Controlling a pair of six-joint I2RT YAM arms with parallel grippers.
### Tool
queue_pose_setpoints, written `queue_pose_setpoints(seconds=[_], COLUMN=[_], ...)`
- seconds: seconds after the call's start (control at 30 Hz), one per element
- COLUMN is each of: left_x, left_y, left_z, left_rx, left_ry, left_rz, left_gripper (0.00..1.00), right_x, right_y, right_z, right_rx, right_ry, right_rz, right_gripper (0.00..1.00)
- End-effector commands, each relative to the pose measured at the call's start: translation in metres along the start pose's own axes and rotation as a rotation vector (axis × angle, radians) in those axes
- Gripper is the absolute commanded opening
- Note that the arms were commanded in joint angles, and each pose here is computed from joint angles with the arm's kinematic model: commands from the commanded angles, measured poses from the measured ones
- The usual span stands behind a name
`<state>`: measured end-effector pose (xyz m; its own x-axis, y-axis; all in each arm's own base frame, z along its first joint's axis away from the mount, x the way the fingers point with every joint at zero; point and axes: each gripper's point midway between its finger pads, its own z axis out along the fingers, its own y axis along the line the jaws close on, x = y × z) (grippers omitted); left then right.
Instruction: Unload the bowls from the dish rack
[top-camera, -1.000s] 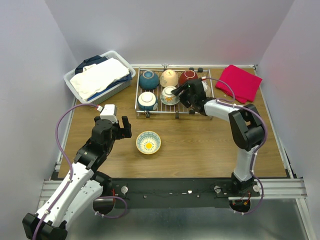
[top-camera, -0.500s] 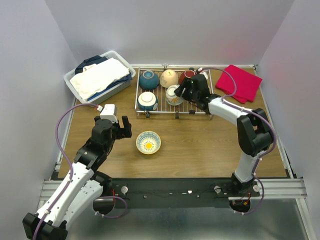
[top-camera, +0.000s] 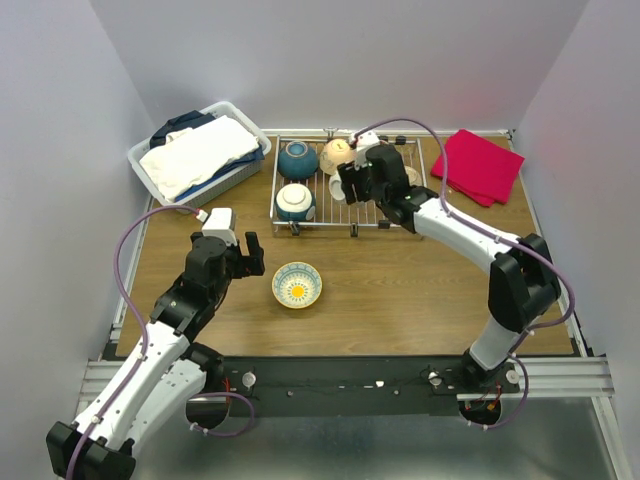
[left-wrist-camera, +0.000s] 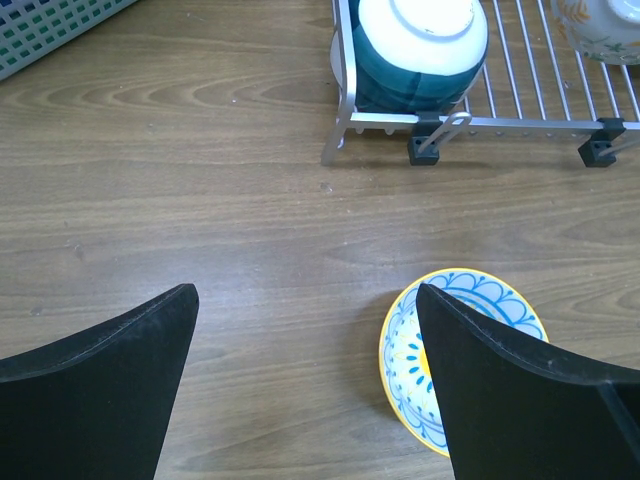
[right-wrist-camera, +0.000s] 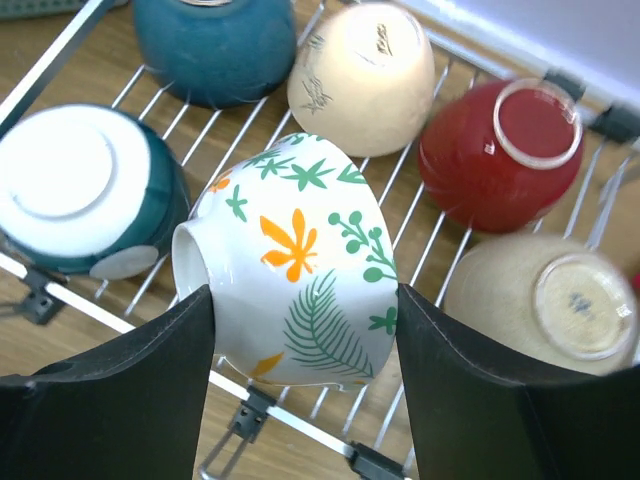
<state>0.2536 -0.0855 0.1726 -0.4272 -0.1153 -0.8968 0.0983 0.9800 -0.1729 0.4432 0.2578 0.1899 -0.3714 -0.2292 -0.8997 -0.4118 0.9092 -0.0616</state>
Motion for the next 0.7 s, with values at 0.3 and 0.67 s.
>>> queue_pose_setpoints(seconds=[0.3,0.67], left_x=[0.002,0.002], left_y=[0.001,0.001], left_z=[0.004,0.008], left_rx=[-0.002,-0.002], left_ry=[0.006,0.010], left_rz=[-0.001,-0.078], left_gripper=[0.99,0.99], right_x=[-0.064,-0.049], right_y=[0.044,0.075], right_z=[-0.068,-0.116], right_rx=[0.189,0.298], right_ry=[-0.230,-0.361], right_rz=[-0.664,-0.929], right_gripper=[0.43,0.43])
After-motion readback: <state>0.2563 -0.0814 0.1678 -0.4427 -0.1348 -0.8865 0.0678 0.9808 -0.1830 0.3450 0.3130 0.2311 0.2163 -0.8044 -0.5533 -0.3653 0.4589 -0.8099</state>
